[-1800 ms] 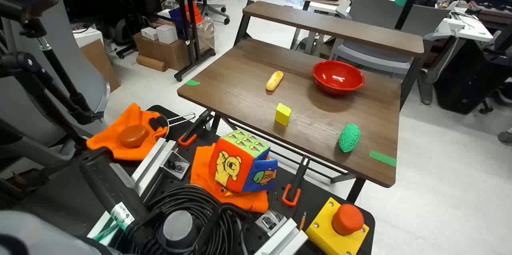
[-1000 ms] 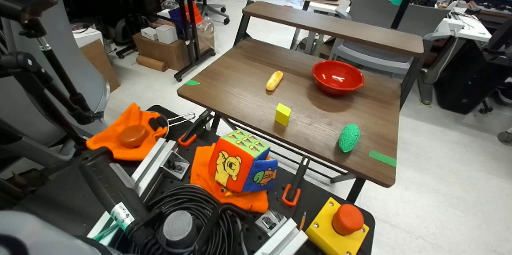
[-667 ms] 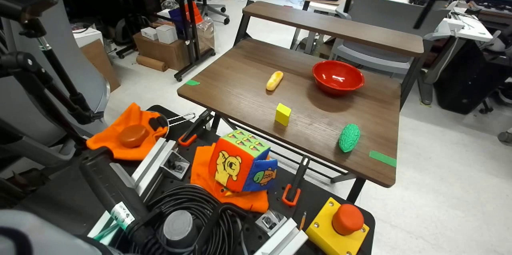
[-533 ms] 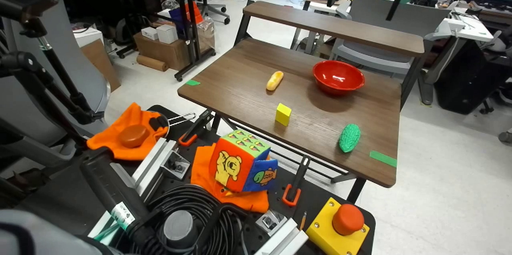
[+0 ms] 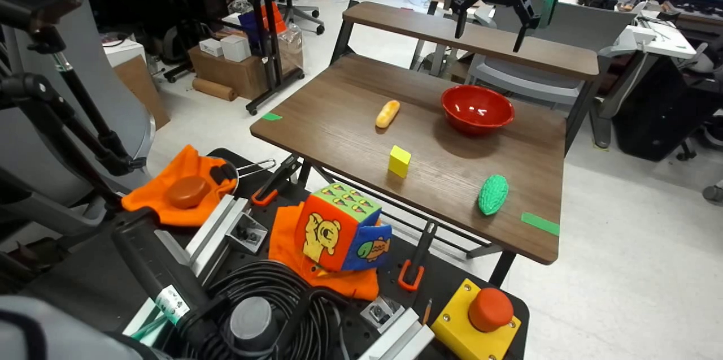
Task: Move the red bowl forward
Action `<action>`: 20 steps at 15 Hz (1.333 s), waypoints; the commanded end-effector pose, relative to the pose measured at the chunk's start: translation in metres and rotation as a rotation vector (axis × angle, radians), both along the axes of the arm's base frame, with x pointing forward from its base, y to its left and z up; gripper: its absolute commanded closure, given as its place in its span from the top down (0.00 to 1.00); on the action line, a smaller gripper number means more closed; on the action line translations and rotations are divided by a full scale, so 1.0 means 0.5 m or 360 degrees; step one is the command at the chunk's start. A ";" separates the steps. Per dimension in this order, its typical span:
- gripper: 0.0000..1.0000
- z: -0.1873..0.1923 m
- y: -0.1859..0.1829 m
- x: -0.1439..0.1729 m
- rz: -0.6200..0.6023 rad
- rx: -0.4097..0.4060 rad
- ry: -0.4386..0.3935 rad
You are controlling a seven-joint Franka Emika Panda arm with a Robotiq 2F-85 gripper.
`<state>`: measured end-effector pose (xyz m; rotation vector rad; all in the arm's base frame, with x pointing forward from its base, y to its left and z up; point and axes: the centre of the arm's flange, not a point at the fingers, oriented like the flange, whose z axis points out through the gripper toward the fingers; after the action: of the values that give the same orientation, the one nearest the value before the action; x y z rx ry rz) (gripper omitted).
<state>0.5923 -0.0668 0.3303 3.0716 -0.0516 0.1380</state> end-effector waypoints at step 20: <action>0.85 -0.378 0.109 0.284 -0.0024 -0.0119 0.0610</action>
<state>0.7104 -0.0163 0.1503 2.9998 -0.0351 -0.4032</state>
